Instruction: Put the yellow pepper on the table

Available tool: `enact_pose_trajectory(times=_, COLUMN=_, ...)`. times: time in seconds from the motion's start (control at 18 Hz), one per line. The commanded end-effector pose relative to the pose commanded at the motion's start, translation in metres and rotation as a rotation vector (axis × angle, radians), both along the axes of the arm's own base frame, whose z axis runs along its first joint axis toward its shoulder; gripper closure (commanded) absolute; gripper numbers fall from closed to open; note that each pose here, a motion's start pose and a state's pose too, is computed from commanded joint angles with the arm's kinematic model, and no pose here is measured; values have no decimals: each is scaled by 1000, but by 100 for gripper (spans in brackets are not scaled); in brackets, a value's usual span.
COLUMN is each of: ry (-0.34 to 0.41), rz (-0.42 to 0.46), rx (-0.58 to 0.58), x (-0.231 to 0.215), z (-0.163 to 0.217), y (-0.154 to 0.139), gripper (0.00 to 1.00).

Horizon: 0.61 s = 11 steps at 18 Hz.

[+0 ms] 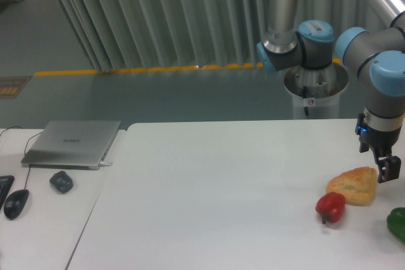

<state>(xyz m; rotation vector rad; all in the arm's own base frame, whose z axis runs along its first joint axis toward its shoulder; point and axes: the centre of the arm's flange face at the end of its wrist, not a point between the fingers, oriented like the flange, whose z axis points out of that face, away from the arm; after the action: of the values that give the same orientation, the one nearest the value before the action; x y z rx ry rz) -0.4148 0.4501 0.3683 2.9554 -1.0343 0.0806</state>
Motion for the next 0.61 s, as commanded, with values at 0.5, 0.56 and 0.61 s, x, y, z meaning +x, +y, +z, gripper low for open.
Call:
enact_pose_trajectory(times=0.5, ry=96, rz=52, rx=74, x=-18, z=-2, y=-22, gripper=0)
enact_pose_trajectory(times=0.56, ry=115, rz=78, rx=82, x=-31, z=5, y=-32, gripper=0)
enact_pose_trajectory(times=0.61, ry=135, rz=104, rx=85, x=-45, z=14, y=-43, gripper=0)
